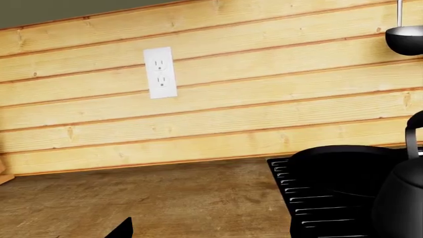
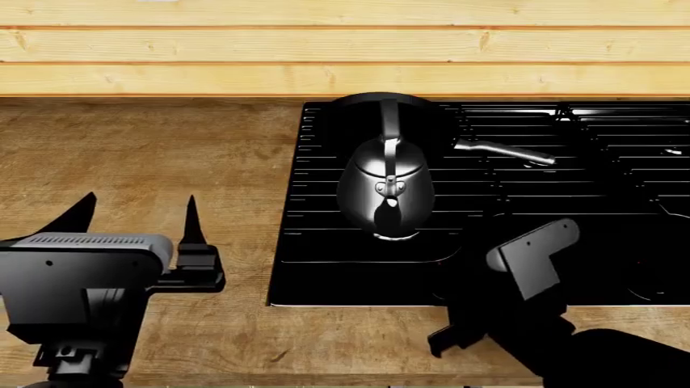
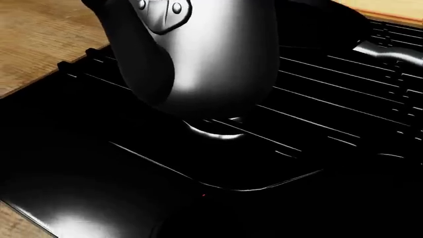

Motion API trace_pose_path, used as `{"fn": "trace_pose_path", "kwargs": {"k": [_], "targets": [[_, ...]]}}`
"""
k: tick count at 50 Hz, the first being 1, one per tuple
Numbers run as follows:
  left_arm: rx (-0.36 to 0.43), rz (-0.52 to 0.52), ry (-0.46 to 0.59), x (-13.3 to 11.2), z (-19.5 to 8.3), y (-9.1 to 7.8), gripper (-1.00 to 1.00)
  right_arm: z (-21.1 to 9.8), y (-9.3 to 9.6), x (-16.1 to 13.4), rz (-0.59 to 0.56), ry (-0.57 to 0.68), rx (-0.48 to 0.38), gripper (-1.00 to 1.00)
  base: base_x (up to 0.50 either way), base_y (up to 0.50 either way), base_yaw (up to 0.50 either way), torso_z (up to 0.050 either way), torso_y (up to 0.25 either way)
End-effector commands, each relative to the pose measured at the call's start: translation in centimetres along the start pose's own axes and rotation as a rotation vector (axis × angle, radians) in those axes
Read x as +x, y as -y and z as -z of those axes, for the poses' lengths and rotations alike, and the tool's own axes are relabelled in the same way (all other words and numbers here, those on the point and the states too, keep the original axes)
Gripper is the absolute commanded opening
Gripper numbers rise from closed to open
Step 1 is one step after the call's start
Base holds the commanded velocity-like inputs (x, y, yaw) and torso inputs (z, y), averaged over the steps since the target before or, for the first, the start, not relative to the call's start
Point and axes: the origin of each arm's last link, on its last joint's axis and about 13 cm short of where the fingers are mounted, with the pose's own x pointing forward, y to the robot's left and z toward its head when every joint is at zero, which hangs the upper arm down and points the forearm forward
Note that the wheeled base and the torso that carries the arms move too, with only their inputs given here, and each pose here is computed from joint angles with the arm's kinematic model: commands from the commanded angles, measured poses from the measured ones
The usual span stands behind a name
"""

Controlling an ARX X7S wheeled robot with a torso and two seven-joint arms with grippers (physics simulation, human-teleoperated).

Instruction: Pick the kettle from the counter and place it on a stove burner. Then turn the burner on.

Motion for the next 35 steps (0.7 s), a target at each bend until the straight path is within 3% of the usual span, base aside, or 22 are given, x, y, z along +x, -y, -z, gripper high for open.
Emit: {"fn": "trace_pose_path", "kwargs": {"k": [1, 22, 35], "targets": [[0.0, 0.002, 0.0, 0.0, 0.0, 0.1, 1.0, 3.0, 2.2, 0.6, 0.102, -0.129, -0.117, -1.0, 0.0, 0.0, 0.0, 0.0, 0.0], [0.001, 0.0, -0.001, 0.1, 0.0, 0.0, 1.0, 3.9, 4.1, 1.6, 0.077, -0.063, -0.238, -1.0, 0.01, 0.0, 0.0, 0.0, 0.0], [-0.001, 0.004, 0.002, 0.1, -0.2, 0.1, 1.0, 3.8, 4.6, 1.6, 0.122, -0.021, -0.287, -1.0, 0.01, 0.0, 0.0, 0.0, 0.0]]}}
